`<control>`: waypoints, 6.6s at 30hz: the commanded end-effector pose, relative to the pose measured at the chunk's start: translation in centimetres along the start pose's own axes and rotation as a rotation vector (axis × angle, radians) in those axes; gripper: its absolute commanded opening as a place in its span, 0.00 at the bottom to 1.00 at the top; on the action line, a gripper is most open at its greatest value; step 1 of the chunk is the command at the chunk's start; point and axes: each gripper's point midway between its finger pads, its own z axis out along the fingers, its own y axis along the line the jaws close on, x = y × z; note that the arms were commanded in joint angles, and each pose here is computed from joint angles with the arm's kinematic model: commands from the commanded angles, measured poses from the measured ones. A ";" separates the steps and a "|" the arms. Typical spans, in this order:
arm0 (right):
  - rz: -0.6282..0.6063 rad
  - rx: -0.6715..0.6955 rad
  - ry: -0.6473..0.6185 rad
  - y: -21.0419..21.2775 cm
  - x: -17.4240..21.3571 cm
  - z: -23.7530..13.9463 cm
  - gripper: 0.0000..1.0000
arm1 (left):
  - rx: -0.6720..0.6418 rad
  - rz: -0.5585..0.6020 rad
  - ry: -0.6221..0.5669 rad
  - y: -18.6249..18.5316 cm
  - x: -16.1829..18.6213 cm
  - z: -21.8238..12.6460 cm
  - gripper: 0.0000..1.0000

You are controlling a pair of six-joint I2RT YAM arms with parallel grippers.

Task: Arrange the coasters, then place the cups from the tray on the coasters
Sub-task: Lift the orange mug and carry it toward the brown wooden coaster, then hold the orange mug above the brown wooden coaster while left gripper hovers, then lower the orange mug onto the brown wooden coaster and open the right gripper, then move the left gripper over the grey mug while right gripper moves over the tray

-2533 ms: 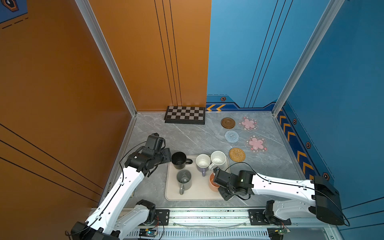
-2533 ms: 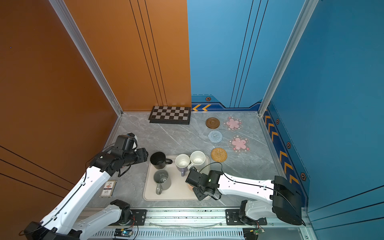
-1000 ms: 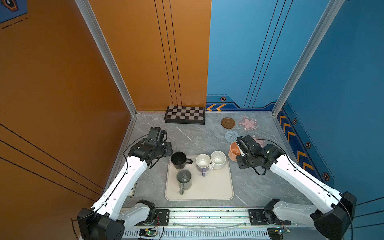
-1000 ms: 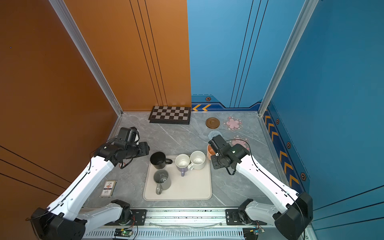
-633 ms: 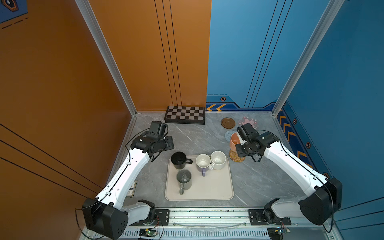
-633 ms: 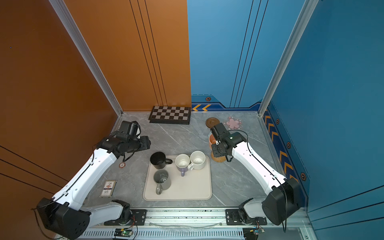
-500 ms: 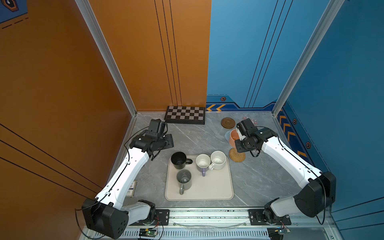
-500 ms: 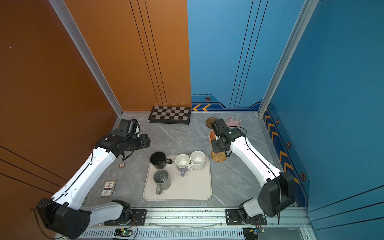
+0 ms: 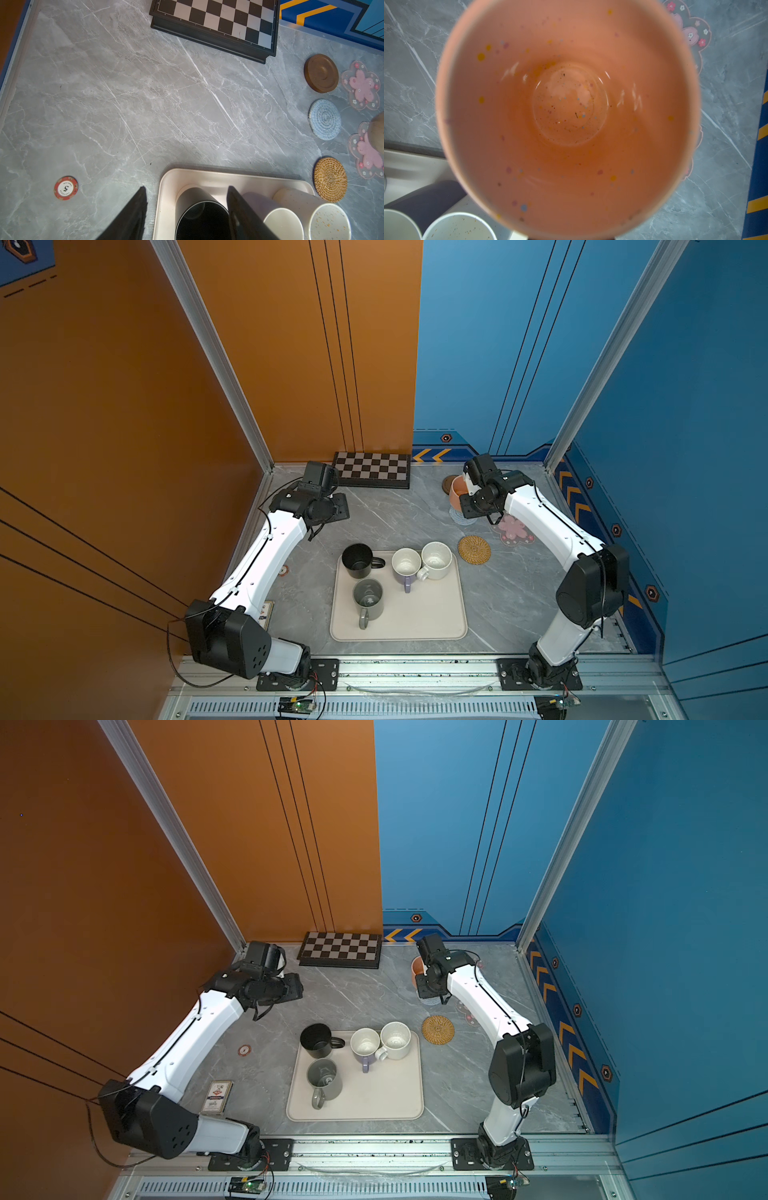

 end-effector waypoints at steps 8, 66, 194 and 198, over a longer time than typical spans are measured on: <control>0.032 0.077 -0.142 -2.1 -6.5 1.2 0.00 | -0.008 -0.015 -0.020 -0.8 -3.2 3.1 0.60; 0.148 0.138 -0.135 -5.1 -13.0 12.8 0.00 | -0.057 -0.192 -0.075 1.0 -6.3 12.7 0.56; 0.041 0.001 -0.250 7.6 10.3 -10.7 0.48 | 0.117 0.029 -0.042 -0.2 10.1 -6.1 0.59; 0.044 -0.015 -0.242 8.8 12.4 -10.3 0.48 | 0.088 0.059 -0.016 0.4 11.6 -5.9 0.59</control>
